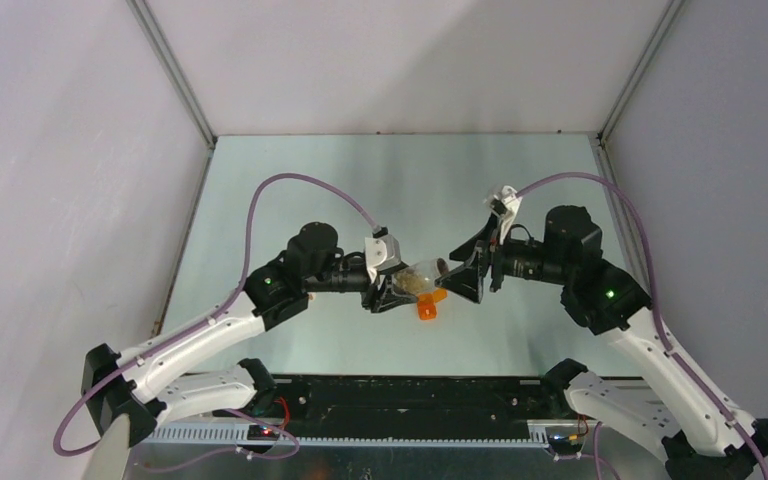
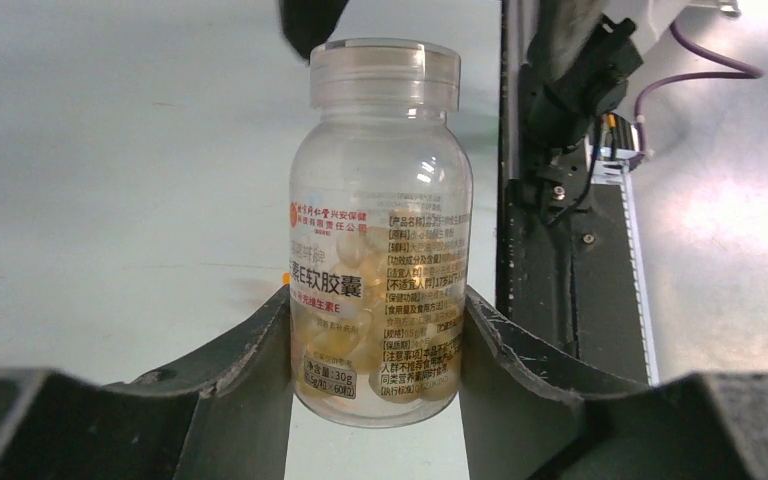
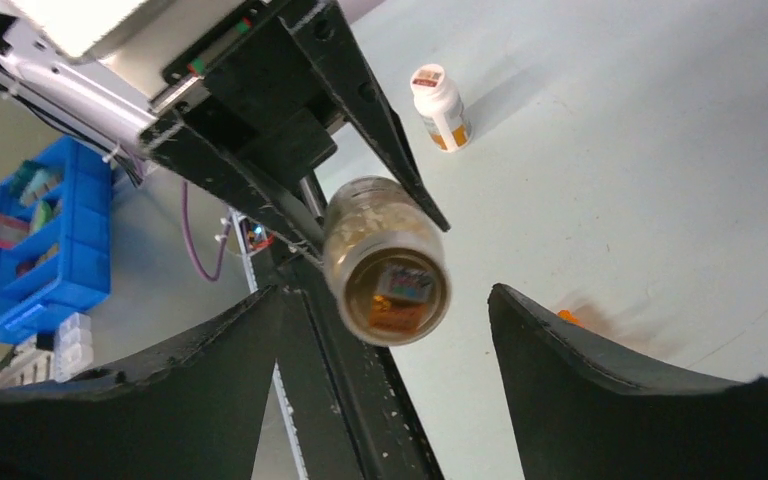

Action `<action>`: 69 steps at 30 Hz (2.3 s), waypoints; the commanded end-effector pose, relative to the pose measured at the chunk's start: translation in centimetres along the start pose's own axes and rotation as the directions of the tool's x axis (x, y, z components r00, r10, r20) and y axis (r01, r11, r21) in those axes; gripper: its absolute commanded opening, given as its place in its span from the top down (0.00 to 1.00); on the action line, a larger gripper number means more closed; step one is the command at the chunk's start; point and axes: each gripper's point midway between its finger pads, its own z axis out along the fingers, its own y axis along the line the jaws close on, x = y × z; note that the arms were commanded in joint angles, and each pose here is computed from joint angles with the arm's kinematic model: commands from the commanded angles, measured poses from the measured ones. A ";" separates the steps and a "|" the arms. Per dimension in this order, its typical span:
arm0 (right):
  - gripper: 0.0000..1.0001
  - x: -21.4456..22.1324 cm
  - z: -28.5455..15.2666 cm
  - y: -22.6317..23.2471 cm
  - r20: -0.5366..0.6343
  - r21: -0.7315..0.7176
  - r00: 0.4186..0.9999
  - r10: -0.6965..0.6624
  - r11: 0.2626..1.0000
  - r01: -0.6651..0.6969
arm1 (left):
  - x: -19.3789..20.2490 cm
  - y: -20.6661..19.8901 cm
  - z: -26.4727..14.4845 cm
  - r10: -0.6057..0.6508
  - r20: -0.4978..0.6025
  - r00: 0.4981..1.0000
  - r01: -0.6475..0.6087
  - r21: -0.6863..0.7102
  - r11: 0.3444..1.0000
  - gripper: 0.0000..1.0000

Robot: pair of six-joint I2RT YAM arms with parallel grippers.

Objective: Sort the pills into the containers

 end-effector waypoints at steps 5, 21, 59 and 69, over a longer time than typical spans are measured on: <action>0.38 -2.0 0.9 0.2 0.041 -0.036 0.997 -0.063 0.997 0.064 | -2.4 -1.3 -0.1 0.053 0.063 0.997 -0.058 0.080 0.995 1.00; 0.94 -2.6 2.5 -4.1 0.256 0.240 0.767 0.588 0.730 -0.639 | -2.1 1.5 -0.1 0.061 0.054 0.997 -0.056 -0.084 0.995 1.00; 0.85 6.9 -6.4 -22.2 0.257 0.900 0.922 0.290 0.275 -0.337 | -2.2 8.8 -5.0 -0.020 0.265 0.964 0.175 -0.578 0.797 0.01; 0.84 14.3 -6.9 -27.5 0.128 0.973 0.924 0.360 0.135 -0.188 | -1.3 10.7 -6.6 -0.064 0.328 0.943 0.278 -0.663 0.695 0.01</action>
